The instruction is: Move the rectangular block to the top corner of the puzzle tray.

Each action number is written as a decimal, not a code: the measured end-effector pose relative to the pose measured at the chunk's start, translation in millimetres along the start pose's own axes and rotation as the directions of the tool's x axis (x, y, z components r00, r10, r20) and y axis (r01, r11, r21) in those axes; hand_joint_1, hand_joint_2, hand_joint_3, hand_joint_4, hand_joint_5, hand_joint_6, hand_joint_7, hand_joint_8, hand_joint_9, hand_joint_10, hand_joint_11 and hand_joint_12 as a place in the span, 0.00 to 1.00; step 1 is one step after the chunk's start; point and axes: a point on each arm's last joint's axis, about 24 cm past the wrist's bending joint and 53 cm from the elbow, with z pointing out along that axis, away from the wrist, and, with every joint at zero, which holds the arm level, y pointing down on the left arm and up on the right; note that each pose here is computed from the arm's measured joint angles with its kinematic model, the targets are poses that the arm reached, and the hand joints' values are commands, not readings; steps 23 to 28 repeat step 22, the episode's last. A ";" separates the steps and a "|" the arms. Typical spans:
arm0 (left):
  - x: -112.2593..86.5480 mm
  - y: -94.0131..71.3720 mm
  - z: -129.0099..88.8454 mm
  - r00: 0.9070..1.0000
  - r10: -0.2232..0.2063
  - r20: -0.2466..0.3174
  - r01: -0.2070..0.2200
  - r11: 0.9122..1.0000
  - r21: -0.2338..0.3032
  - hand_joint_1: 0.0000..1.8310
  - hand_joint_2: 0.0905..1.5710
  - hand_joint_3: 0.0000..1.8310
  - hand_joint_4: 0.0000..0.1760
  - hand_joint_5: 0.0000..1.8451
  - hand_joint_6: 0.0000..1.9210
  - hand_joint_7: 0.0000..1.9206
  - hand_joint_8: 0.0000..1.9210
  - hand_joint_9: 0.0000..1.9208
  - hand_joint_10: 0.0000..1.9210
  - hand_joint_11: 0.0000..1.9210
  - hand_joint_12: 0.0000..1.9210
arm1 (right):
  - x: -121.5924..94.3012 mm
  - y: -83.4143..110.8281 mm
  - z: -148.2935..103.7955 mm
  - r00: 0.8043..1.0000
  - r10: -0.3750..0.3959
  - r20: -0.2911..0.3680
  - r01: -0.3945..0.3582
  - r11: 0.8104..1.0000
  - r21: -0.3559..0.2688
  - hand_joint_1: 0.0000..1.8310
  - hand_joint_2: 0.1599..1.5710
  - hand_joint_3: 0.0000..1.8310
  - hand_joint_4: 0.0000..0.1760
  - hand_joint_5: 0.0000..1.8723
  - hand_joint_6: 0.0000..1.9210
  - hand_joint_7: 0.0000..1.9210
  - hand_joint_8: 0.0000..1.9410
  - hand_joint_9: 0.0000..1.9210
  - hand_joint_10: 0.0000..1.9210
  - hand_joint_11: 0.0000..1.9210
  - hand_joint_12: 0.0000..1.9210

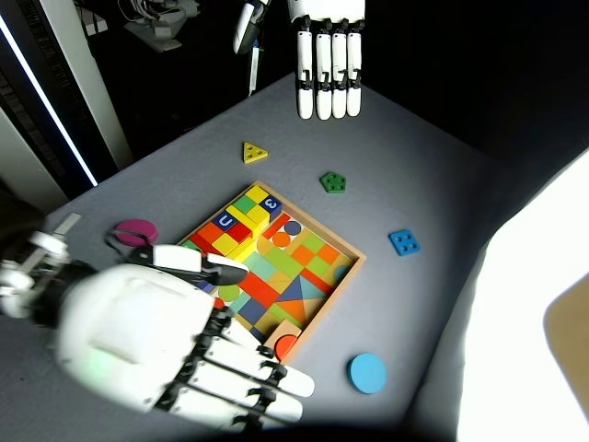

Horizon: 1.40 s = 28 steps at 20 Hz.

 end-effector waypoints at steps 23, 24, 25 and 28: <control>-6.7 0.6 -1.7 1.000 -0.006 0.020 0.006 1.000 0.005 0.00 0.72 0.00 0.16 0.00 0.00 0.01 0.00 0.02 0.01 0.00 0.00 | -24.5 62.2 -62.6 0.992 -0.128 0.005 0.127 0.979 -0.159 0.01 0.73 0.01 0.00 0.41 0.21 0.46 0.12 0.27 0.54 0.08 0.91; -6.7 0.6 -1.7 1.000 -0.006 0.020 0.006 1.000 0.005 0.00 0.72 0.00 0.16 0.00 0.00 0.01 0.00 0.02 0.01 0.00 0.00 | -24.5 62.2 -62.6 0.992 -0.128 0.005 0.127 0.979 -0.159 0.01 0.73 0.01 0.00 0.41 0.21 0.46 0.12 0.27 0.54 0.08 0.91; -6.7 0.6 -1.7 1.000 -0.006 0.020 0.006 1.000 0.005 0.00 0.72 0.00 0.16 0.00 0.00 0.01 0.00 0.02 0.01 0.00 0.00 | -24.5 62.2 -62.6 0.992 -0.128 0.005 0.127 0.979 -0.159 0.01 0.73 0.01 0.00 0.41 0.21 0.46 0.12 0.27 0.54 0.08 0.91; -6.7 0.6 -1.7 1.000 -0.006 0.020 0.006 1.000 0.005 0.00 0.72 0.00 0.16 0.00 0.00 0.01 0.00 0.02 0.01 0.00 0.00 | -24.5 62.2 -62.6 0.992 -0.128 0.005 0.127 0.979 -0.159 0.01 0.73 0.01 0.00 0.41 0.21 0.46 0.12 0.27 0.54 0.08 0.91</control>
